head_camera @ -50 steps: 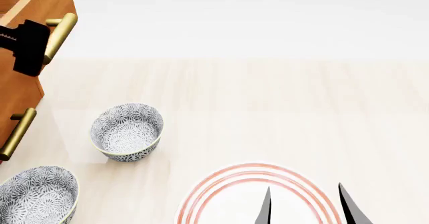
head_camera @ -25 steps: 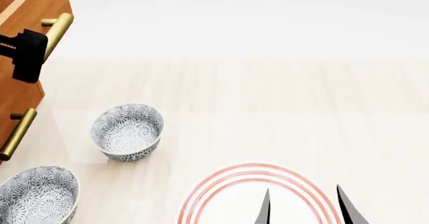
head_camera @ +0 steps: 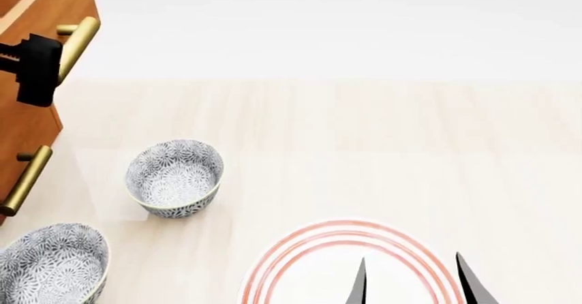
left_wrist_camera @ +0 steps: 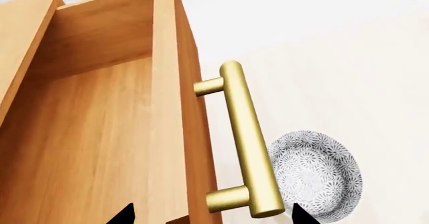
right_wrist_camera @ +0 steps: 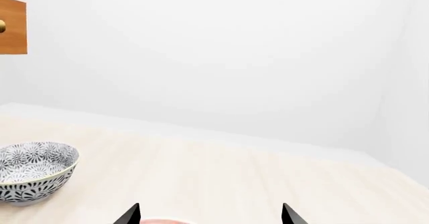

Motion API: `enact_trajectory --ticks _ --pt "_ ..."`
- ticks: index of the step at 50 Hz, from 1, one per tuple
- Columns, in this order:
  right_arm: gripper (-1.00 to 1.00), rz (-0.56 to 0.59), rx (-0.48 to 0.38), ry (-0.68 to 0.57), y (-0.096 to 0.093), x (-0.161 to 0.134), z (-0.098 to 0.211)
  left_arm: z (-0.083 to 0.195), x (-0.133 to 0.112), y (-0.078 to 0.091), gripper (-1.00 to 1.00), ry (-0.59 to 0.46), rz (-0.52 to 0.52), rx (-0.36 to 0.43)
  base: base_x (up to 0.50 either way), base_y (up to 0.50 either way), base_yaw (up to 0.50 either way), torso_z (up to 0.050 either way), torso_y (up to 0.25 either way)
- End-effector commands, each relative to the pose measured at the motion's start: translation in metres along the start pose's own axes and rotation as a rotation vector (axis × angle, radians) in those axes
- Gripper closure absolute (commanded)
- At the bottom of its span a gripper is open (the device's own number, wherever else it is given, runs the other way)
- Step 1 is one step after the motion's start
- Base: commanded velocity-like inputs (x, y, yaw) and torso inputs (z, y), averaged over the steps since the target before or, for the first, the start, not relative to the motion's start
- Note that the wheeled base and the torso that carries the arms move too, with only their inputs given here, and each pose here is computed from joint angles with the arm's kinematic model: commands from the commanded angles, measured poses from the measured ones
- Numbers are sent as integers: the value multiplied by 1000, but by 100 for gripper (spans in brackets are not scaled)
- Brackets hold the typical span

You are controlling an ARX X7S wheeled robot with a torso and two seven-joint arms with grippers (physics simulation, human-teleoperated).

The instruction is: Open the top drawer of the cabinet.

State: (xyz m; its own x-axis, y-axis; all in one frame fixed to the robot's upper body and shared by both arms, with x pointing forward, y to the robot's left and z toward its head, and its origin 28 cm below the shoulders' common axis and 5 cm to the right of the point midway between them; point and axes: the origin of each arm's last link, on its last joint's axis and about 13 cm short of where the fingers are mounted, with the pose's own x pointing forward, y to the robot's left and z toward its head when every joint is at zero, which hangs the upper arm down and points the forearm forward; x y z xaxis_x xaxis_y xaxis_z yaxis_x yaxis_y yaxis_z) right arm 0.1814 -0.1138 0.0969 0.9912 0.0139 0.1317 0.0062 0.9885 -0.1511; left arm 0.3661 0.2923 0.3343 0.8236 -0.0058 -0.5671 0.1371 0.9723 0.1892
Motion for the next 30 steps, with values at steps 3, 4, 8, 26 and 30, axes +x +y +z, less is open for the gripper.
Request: enact_trajectory --ticks 3,4,8,26,30 --pt "-100 0 0 -6 0 0 1 -22 24 -18 -100 74 -1 47 0 0 0 -3 0" --pt "-100 -1 0 -7 -1 0 2 -22 24 -20 -100 73 -9 54 0 0 0 0 0" --pt "-100 -5 1 -8 -2 0 2 -20 18 -30 -100 56 -43 84 0 0 0 -3 0" --pt "-100 -7 3 -4 -2 -1 0 -16 9 -52 -100 19 -116 126 0 0 0 -2 0" --pt "-100 -9 4 -4 -3 -2 0 -16 9 -55 -100 16 -130 128 0 0 0 0 0"
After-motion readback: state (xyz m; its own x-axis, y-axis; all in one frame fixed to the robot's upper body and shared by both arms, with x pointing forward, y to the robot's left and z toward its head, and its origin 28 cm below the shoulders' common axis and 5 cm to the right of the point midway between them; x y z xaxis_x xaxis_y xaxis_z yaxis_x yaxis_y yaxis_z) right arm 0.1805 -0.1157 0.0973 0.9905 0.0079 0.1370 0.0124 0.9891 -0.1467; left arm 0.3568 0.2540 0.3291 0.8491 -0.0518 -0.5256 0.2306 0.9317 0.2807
